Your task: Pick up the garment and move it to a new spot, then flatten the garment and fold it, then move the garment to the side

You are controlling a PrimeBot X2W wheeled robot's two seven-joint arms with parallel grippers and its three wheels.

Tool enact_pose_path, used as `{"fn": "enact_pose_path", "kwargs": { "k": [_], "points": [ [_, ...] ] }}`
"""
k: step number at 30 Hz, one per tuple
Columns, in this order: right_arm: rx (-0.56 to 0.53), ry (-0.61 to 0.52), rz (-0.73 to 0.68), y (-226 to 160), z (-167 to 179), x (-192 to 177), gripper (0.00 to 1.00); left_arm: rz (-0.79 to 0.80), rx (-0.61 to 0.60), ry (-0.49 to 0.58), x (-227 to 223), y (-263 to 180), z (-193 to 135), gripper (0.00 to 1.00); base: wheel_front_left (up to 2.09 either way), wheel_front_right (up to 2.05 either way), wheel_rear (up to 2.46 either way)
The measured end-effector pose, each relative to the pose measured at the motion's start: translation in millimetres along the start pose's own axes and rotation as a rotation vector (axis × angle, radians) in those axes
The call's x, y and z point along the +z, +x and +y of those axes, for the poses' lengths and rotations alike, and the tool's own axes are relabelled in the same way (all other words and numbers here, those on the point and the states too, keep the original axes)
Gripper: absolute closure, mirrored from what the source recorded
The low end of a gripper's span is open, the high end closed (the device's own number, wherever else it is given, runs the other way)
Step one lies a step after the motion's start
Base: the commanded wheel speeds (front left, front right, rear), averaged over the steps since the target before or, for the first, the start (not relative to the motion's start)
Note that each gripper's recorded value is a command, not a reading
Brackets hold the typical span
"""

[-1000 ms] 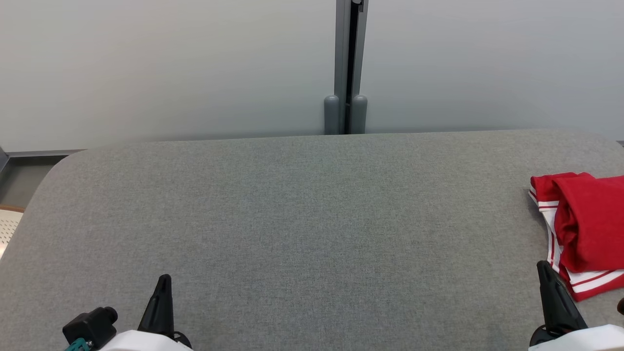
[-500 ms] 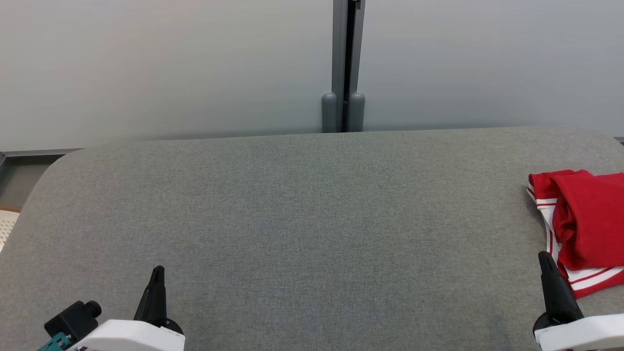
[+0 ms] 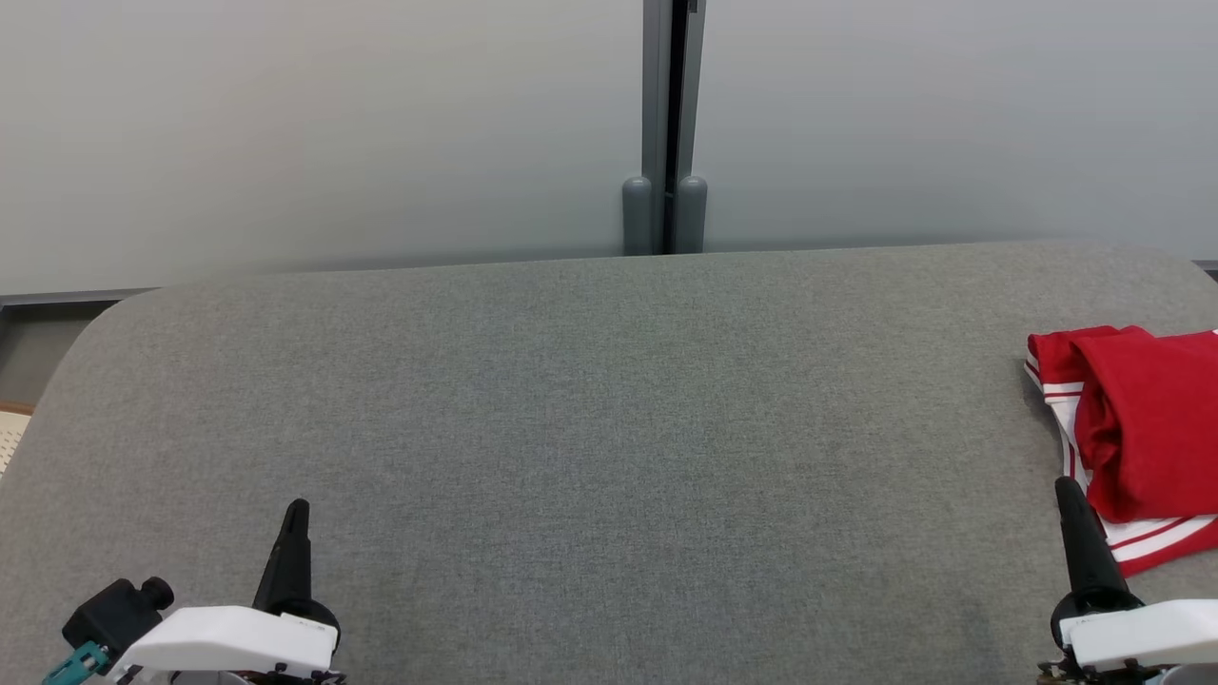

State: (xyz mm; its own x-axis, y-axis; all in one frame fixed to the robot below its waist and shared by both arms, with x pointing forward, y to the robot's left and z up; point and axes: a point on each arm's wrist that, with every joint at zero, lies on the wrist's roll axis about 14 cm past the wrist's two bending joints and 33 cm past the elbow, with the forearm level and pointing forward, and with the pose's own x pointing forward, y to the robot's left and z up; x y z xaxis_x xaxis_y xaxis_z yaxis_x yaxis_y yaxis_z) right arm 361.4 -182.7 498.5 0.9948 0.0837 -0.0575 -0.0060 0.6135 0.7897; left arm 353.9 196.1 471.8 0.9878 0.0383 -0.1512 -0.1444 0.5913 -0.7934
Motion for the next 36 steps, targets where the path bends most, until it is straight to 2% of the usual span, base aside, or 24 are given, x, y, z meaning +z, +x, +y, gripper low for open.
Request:
{"fn": "enact_pose_path", "kwargs": {
  "k": [36],
  "points": [
    [0.01,0.38,-0.052,15,-1,11,1.0,0.002,-0.067,-0.371,12,16,-14,1.0,0.0,0.0,0.0]
  ]
}}
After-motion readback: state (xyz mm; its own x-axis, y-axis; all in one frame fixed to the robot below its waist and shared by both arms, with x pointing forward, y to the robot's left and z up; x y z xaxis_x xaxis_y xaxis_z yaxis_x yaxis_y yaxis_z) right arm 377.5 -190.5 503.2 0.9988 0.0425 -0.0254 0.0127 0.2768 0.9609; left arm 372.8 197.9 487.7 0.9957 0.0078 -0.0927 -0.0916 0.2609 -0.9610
